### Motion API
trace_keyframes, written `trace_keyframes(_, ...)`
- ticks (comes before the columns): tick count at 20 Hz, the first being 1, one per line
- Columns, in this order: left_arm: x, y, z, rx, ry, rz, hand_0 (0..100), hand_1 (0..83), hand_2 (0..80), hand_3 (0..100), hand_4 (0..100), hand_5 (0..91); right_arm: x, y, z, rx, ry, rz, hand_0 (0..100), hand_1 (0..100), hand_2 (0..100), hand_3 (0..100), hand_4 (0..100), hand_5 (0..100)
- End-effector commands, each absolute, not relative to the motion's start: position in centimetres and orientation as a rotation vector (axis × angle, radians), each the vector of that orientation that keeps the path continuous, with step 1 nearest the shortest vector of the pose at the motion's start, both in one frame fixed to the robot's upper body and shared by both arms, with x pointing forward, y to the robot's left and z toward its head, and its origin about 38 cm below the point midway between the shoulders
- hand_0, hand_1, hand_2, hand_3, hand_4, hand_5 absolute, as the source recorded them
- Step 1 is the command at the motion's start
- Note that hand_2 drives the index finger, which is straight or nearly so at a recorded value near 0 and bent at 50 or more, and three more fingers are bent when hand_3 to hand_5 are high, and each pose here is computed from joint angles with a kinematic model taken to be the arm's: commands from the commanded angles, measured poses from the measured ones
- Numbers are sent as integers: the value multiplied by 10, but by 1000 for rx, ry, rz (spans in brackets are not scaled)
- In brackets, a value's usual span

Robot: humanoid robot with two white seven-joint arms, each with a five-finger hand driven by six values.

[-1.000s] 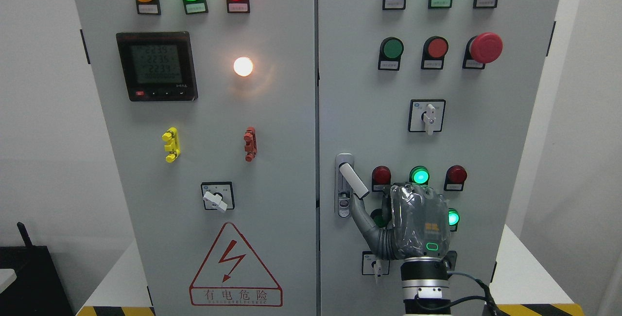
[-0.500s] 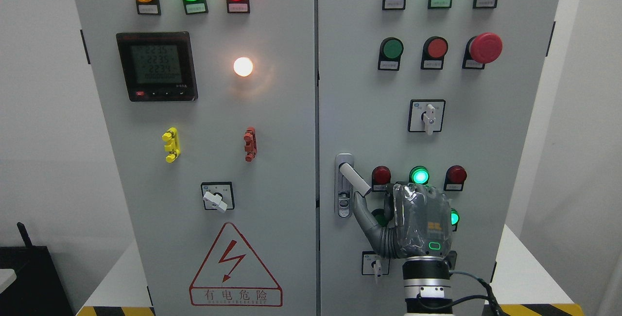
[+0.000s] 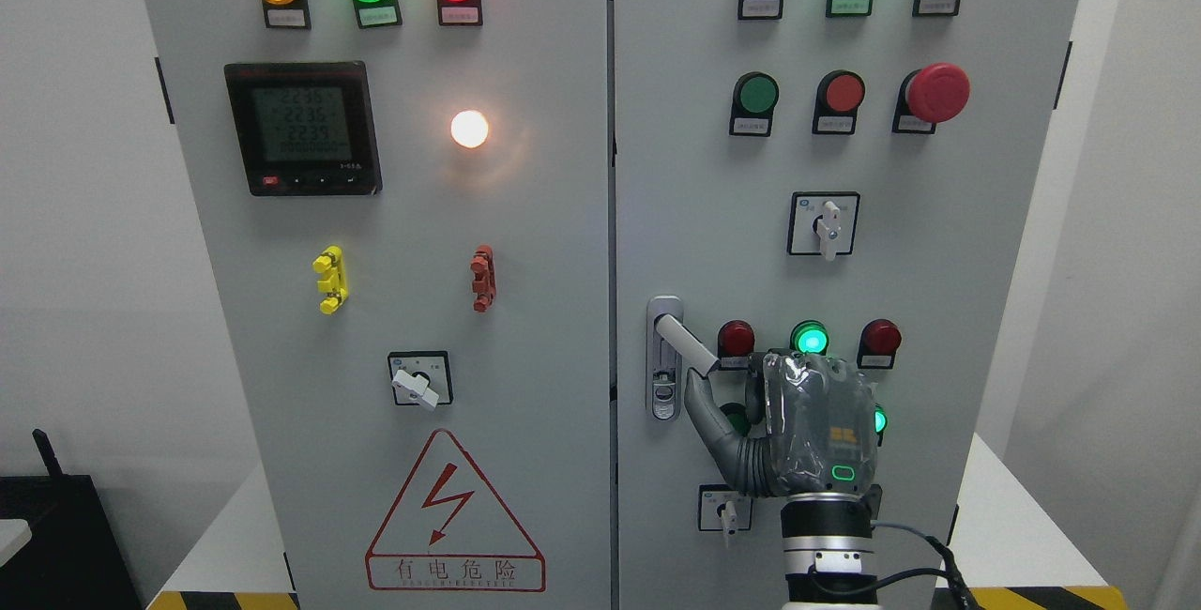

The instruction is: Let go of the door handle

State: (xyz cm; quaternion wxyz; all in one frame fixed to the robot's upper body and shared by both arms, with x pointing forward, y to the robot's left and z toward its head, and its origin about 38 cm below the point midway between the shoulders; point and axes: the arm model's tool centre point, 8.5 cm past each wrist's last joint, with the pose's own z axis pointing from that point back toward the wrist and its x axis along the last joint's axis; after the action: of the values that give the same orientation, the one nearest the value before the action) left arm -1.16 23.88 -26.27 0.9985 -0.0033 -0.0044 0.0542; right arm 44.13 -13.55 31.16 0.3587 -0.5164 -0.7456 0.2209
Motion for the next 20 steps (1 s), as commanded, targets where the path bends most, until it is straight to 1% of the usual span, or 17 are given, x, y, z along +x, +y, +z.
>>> trace_keyframes(1, 5, 239, -263, -8, -35, 123, 120, 389, 0, 0, 0, 0, 442, -138, 313, -1337, -1921, 564, 398, 189, 993, 1000, 877, 922)
trace_keyframes(20, 5, 239, -263, -8, -35, 123, 120, 389, 0, 0, 0, 0, 441, -140, 320, -1337, -1944, 540, 407, 190, 996, 1000, 880, 925)
